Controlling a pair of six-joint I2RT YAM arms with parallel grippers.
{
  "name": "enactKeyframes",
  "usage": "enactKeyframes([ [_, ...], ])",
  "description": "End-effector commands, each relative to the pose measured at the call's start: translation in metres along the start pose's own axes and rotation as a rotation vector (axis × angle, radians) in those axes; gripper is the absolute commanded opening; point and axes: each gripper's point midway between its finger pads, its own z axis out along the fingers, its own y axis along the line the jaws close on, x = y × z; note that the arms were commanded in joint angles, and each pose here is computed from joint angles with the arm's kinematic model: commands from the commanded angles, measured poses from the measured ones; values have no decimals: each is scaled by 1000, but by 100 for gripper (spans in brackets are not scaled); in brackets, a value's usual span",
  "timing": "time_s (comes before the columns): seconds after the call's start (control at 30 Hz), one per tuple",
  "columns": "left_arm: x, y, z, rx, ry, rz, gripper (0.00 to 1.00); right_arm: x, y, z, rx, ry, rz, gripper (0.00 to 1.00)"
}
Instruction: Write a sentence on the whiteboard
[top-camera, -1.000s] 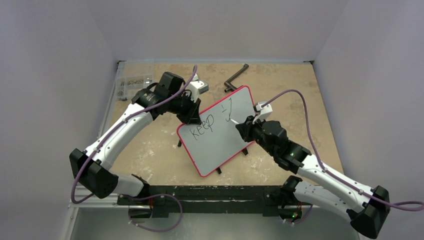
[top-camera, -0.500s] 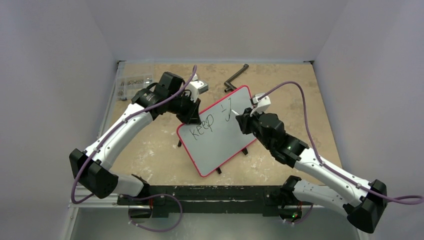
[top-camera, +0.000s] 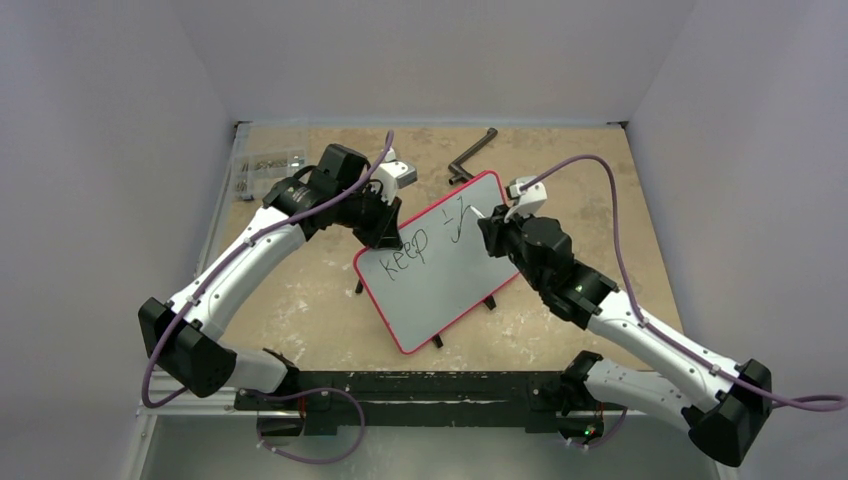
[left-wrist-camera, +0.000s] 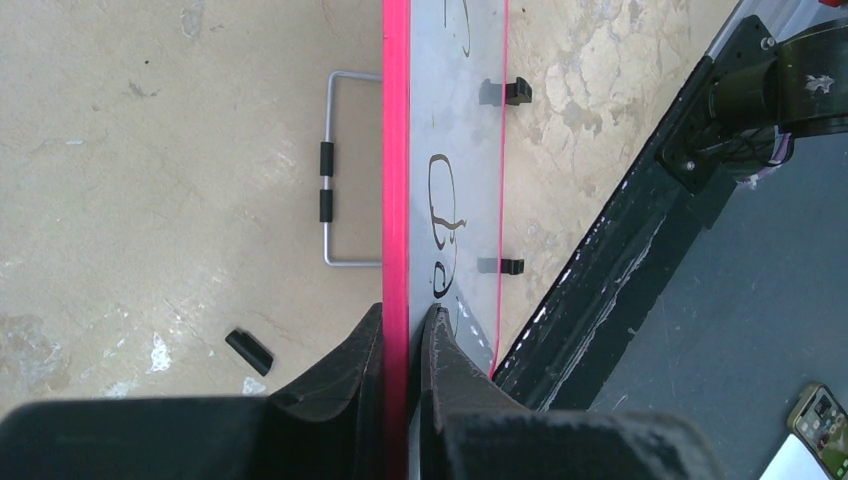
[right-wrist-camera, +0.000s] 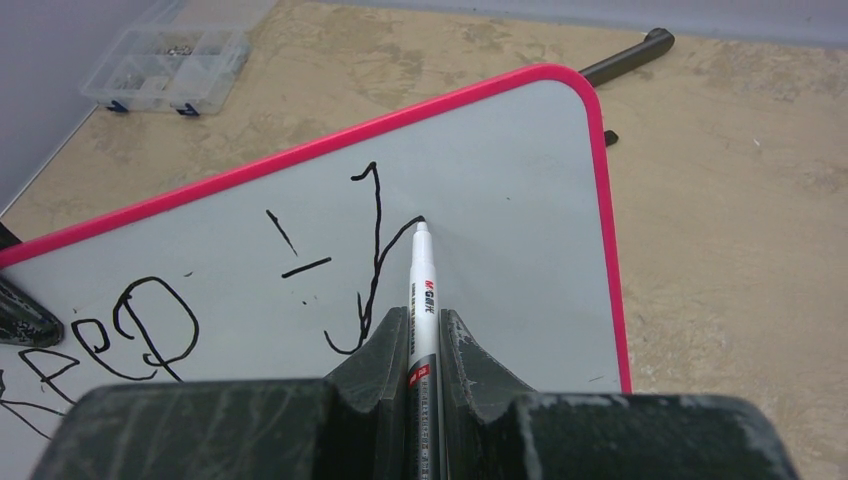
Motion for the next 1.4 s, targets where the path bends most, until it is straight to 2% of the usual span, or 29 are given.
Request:
enactKeyframes([
  [0.0,30,53,-4,-254,130,121,0,-6,-1,-5,-11,-27,14,0],
  [0.27,30,52,-5,-254,130,122,0,32,0,-16,-59,53,66,0],
  [0.43,29,52,-5,-254,128,123,0,37,-1,-20,-63,66,72,0],
  [0.97,29,53,-5,-257,125,121,0,-33,-8,-30,-4,-103,69,0],
  [1.37,30,54,-4,-263,131,121,0,-28,-12,-10,22,-101,62,0],
])
